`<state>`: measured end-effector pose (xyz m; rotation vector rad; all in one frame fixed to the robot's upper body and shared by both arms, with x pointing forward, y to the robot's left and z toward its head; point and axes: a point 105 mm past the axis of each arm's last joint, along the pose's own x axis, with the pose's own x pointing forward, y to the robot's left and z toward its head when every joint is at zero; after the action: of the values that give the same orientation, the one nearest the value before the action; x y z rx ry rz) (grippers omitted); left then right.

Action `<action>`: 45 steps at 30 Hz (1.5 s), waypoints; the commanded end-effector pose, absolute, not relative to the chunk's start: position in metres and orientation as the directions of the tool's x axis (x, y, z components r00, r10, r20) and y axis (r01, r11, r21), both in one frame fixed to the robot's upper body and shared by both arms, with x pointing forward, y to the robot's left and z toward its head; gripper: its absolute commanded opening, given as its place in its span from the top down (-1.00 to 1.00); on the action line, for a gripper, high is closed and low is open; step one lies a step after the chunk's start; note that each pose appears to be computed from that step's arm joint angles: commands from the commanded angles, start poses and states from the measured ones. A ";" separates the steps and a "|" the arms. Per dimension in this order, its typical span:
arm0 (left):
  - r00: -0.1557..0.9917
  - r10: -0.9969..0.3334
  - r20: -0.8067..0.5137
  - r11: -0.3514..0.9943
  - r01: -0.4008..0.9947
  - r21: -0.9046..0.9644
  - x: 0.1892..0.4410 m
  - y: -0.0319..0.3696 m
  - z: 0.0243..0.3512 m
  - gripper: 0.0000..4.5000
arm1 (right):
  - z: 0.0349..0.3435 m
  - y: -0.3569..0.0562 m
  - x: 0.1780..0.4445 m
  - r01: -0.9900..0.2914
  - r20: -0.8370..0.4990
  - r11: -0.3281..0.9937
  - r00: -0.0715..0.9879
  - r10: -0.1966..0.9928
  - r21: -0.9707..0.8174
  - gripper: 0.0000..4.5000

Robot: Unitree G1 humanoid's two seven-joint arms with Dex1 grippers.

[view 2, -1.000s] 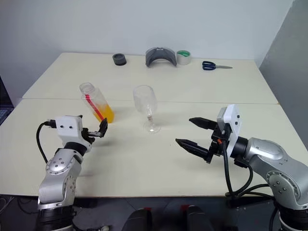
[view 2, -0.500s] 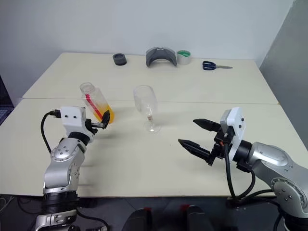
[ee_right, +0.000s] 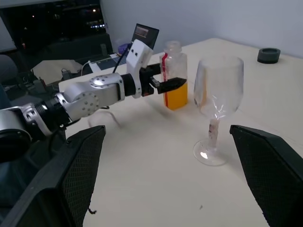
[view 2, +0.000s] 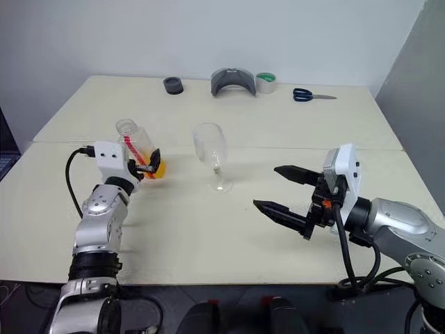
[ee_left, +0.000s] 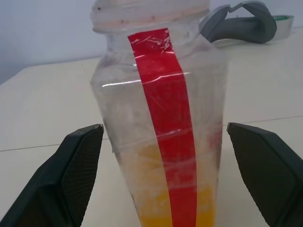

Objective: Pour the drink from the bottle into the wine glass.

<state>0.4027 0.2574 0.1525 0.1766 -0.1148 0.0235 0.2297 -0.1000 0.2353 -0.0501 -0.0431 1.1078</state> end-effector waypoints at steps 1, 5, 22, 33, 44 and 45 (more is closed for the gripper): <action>0.985 0.000 0.172 0.981 -0.033 0.191 0.413 0.253 0.164 -1.00 | 0.246 -0.099 0.224 -0.892 0.032 0.440 0.439 0.898 -0.101 -0.99; 0.983 -0.007 0.182 0.983 -0.027 0.184 0.424 0.250 0.164 -1.00 | 0.247 -0.100 0.224 -0.885 0.030 0.454 0.454 0.891 -0.100 -0.99; 0.980 -0.019 0.200 0.984 -0.016 0.175 0.437 0.247 0.165 0.27 | 0.246 -0.101 0.227 -0.854 0.053 0.509 0.506 0.861 -0.106 -1.00; 0.920 -0.307 0.245 0.902 0.198 0.384 0.456 0.188 0.240 0.27 | 0.255 -0.101 0.256 -0.754 0.161 0.633 0.613 0.774 -0.174 -1.00; 0.831 -0.524 0.187 0.669 0.266 0.694 0.444 0.169 0.278 0.27 | 0.252 -0.091 0.268 -0.740 0.218 0.650 0.615 0.758 -0.172 -1.00; 0.828 -0.533 0.175 0.645 0.264 0.717 0.442 0.169 0.279 0.27 | 0.253 -0.090 0.268 -0.742 0.224 0.650 0.613 0.757 -0.166 -1.00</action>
<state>0.4484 0.1789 0.2427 0.6710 -0.2753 -0.4571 0.2717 -0.0918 0.2408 -0.0447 -0.2218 0.8557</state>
